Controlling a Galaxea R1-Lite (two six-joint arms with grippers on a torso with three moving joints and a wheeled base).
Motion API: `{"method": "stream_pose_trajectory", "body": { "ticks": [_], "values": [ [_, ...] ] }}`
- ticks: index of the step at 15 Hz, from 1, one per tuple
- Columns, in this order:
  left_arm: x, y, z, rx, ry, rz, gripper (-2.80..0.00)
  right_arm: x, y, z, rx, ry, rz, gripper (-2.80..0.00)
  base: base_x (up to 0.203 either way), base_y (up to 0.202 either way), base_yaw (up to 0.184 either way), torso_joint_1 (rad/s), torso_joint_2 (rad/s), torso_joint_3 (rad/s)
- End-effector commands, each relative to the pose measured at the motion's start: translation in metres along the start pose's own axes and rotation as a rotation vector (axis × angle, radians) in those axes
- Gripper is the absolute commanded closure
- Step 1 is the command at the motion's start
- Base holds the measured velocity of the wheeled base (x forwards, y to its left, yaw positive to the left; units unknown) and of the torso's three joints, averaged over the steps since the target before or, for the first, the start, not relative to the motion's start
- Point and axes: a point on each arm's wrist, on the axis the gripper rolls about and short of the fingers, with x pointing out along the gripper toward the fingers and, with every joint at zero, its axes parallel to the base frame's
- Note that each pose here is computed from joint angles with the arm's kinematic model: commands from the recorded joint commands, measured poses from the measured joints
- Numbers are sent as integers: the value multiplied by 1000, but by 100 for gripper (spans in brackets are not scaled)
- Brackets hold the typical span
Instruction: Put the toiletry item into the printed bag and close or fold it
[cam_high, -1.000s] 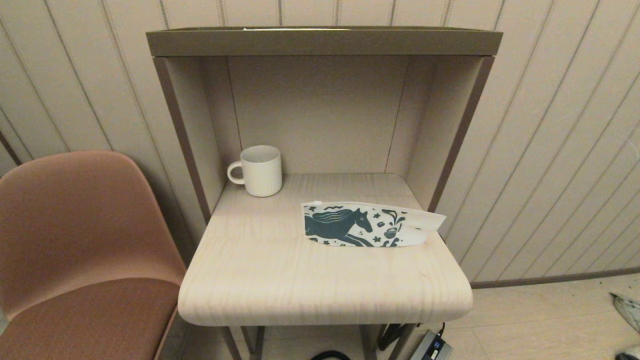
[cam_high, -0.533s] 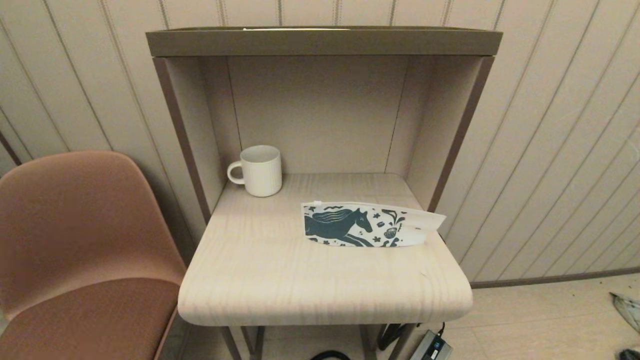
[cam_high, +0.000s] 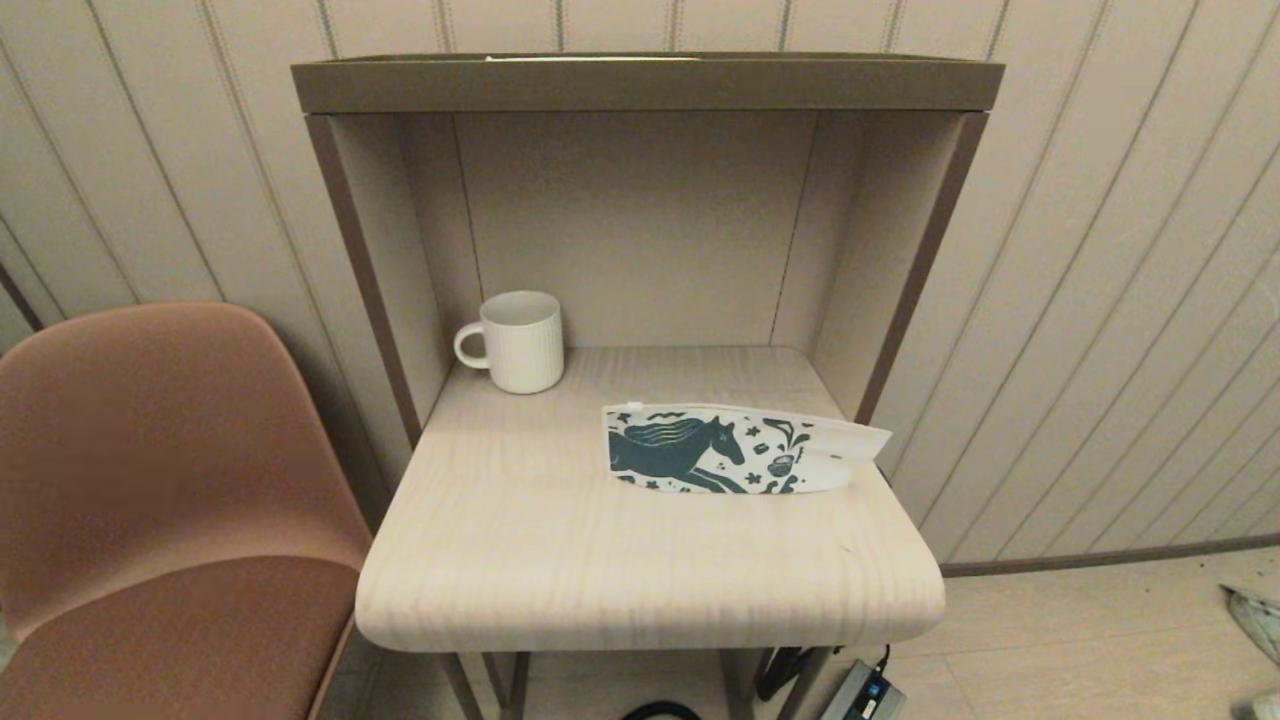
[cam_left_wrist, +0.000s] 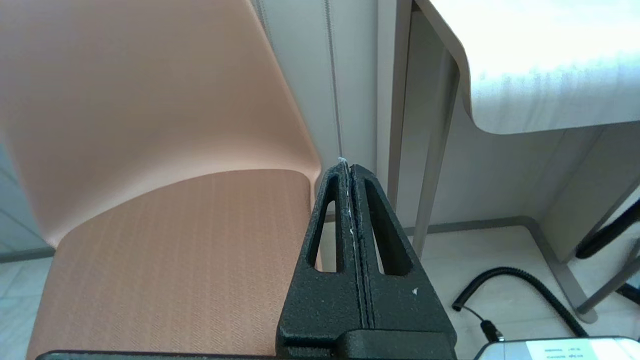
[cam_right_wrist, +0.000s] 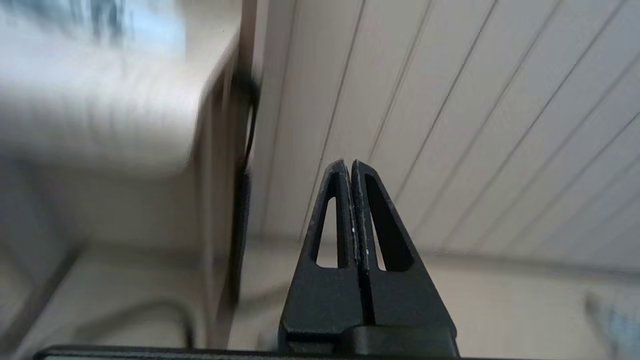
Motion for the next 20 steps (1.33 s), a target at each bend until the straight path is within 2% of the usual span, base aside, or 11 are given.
{"method": "stream_pose_trajectory", "body": {
  "ticks": [1, 3, 5, 7, 8, 11, 20],
  "values": [
    [0, 0, 0, -1, 5, -1, 0, -4, 0, 1, -2, -49, -8, 0, 0, 0, 0, 0, 0, 0],
    [0, 0, 0, -1, 5, -1, 0, -4, 0, 0, -10, -45, 23, 0, 0, 0, 0, 0, 0, 0],
    [0, 0, 0, -11, 5, 8, 0, -3, 1, 0, 16, -37, 26, 0, 0, 0, 0, 0, 0, 0],
    [0, 1, 0, -89, 6, 32, 0, -3, 2, -7, 89, 33, 24, 0, 0, 0, 0, 0, 0, 0],
    [0, 1, 1, -121, 0, 51, 0, -3, 1, -5, 104, 10, 4, 0, 0, 0, 0, 0, 0, 0],
    [0, 1, 1, -123, -5, 53, 0, -3, 1, -6, 140, 21, -1, 0, 0, 0, 0, 0, 0, 0],
    [0, 1, 1, -122, -6, 53, 0, -3, 1, -6, 139, 21, -3, 0, 0, 0, 0, 0, 0, 0]
  ]
}}
